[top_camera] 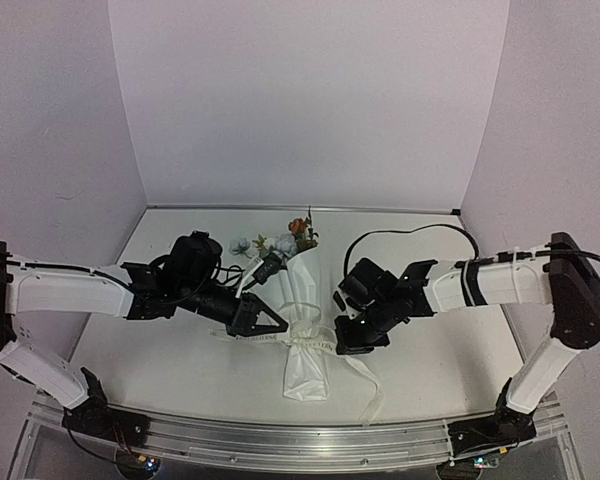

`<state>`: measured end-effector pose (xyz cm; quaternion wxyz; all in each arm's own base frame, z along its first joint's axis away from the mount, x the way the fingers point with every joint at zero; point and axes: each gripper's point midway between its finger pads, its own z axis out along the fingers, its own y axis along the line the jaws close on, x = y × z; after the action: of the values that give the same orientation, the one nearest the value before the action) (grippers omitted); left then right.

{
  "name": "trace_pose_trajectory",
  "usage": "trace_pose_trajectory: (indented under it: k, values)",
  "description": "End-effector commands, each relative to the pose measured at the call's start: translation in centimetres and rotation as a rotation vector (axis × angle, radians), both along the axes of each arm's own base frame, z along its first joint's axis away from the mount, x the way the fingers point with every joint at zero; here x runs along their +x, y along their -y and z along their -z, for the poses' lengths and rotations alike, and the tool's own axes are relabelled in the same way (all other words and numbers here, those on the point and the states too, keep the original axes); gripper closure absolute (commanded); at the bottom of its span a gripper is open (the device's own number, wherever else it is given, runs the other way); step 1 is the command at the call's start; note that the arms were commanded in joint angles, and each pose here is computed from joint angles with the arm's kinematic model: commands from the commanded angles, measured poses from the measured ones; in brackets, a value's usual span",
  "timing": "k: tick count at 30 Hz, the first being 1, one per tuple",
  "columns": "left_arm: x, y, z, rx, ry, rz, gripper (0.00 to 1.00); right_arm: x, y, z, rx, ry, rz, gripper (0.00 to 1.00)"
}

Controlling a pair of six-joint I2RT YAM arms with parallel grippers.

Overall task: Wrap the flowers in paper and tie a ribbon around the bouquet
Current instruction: Cross the half-tied ribbon at the center of the board.

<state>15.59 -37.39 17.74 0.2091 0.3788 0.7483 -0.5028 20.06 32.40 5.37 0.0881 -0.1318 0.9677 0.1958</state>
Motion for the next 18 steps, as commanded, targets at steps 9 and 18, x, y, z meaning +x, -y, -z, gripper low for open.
trace_pose_trajectory:
  k: [9, 18]
  values:
    - [-5.7, 1.2, -1.6, -0.097, 0.266, 0.239, 1.00, 4.7, -3.9, 0.2, 0.170, 0.030, 0.253, 1.00]
    - [-6.2, 4.8, -0.8, -0.010, 0.351, 0.320, 1.00, 5.6, -3.8, 0.4, 0.227, 0.009, 0.298, 1.00]
